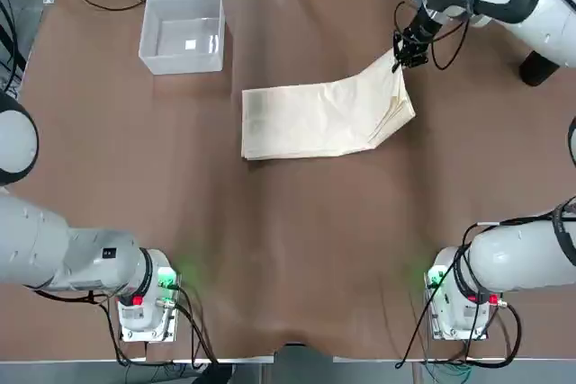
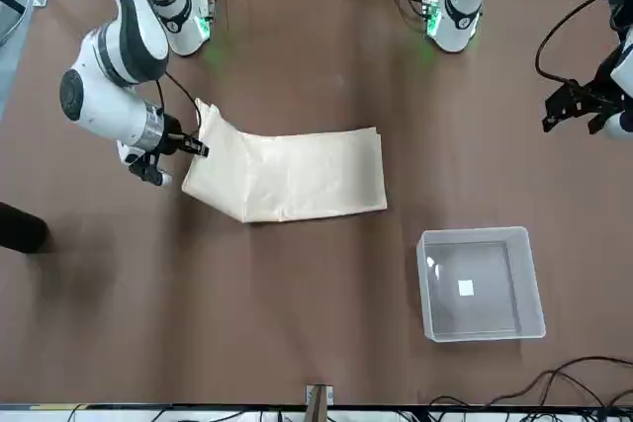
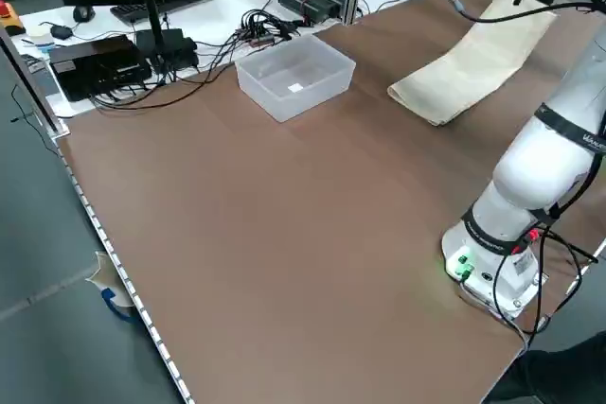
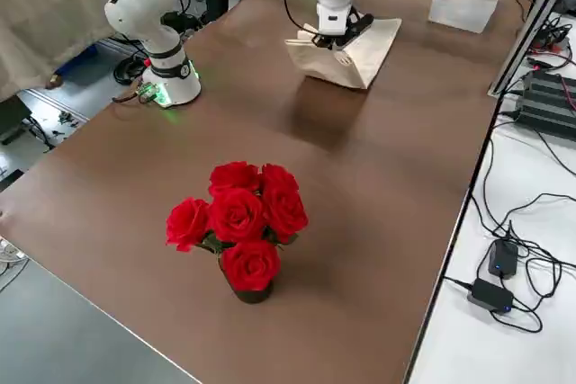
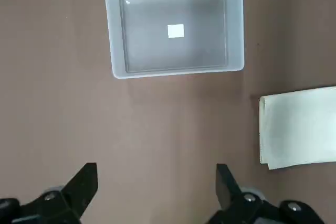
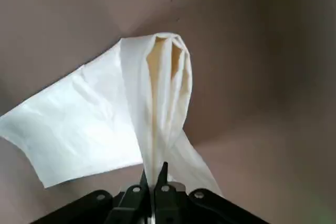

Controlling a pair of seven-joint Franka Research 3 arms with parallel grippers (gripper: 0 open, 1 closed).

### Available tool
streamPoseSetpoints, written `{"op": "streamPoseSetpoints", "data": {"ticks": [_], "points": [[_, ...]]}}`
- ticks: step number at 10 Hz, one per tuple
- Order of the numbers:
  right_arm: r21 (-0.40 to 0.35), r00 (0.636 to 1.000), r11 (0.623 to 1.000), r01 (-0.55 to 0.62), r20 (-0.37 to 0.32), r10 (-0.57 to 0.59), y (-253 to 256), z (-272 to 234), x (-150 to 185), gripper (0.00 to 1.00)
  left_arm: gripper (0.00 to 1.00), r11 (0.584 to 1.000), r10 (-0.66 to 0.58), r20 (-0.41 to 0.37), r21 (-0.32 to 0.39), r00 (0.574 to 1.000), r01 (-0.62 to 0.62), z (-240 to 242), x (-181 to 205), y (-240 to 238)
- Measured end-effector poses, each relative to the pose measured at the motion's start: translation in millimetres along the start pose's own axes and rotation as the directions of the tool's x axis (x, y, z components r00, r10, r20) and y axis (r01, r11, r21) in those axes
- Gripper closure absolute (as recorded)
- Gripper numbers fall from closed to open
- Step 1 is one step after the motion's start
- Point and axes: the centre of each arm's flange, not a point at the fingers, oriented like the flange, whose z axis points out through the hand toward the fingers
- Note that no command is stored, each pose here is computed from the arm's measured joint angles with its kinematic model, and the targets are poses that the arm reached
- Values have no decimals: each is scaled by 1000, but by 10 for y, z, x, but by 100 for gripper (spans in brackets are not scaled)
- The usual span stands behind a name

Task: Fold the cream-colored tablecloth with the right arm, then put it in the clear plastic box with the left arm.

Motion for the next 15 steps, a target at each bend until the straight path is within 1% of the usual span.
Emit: {"op": "streamPoseSetpoints", "data": {"ticks": [3,5,9,12,15], "points": [[-2,1000,1000,-23,-3,23,-199,-86,-133,96,1,1000,0,0,0,1000,0,2,1,2],[-4,999,999,-50,-2,50,-421,-108,-266,96,1,1000,0,0,0,1000,0,3,1,2],[-18,996,996,-86,1,86,-814,-34,-570,96,1,1000,1,1,0,1000,-1,3,2,4],[-11,994,994,-108,-9,108,-1155,-58,-829,96,1,1000,1,1,0,1000,-1,3,2,5],[-6,991,991,-131,-33,131,-1457,-43,-1082,96,1,1000,1,1,0,1000,-1,5,3,5]]}}
